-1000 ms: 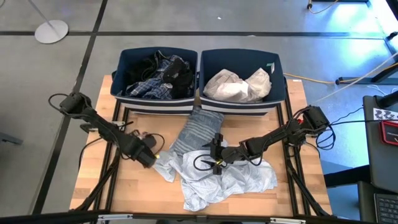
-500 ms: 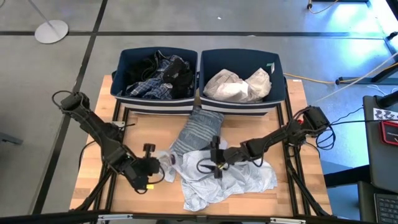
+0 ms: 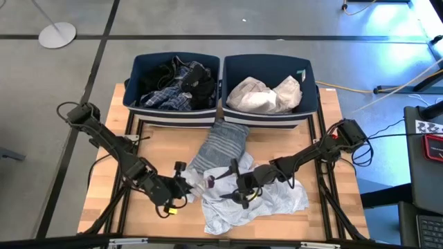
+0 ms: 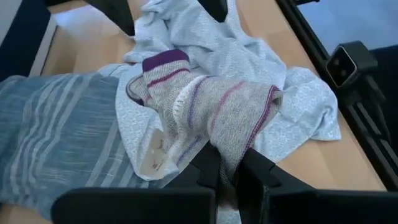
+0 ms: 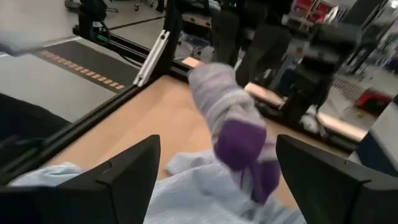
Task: Sort clothes
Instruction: Put the gray socks into the right blue laundry bin
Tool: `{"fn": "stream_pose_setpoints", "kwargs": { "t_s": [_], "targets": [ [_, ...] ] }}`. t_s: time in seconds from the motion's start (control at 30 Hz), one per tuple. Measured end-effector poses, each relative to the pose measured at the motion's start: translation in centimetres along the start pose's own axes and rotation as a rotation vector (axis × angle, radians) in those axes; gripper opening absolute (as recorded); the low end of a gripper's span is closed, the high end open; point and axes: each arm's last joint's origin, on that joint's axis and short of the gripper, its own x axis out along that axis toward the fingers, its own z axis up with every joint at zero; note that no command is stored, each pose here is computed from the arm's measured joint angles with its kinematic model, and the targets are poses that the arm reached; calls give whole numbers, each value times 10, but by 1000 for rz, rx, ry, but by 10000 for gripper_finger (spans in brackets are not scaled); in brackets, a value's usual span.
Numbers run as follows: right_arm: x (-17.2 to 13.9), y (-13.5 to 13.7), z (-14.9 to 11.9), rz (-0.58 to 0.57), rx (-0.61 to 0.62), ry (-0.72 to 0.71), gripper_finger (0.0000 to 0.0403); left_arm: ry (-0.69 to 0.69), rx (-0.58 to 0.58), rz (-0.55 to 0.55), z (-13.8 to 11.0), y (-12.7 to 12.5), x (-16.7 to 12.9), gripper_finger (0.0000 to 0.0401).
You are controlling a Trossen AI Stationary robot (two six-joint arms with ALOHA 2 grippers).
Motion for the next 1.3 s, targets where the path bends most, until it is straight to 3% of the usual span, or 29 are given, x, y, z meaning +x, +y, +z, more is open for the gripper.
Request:
{"fn": "stream_pose_setpoints", "kwargs": {
  "t_s": [0.27,0.4,0.63,0.97,1.1,1.3],
  "targets": [
    [22,-2,9,-31,-146,-15,321,-15,-17,15,5,10,5,17],
    [40,-5,1,-52,-154,42,321,-61,1,3,10,9,5,24],
    [57,-14,-8,-195,-105,179,321,-73,19,-19,11,8,5,26],
    [60,-5,3,-81,-77,94,317,-73,19,-20,11,8,5,26],
    [60,-5,3,-59,-75,85,285,-72,24,-18,11,8,5,26],
    [60,-4,3,-45,-75,79,197,-72,15,-18,11,8,5,27]
  ]
}}
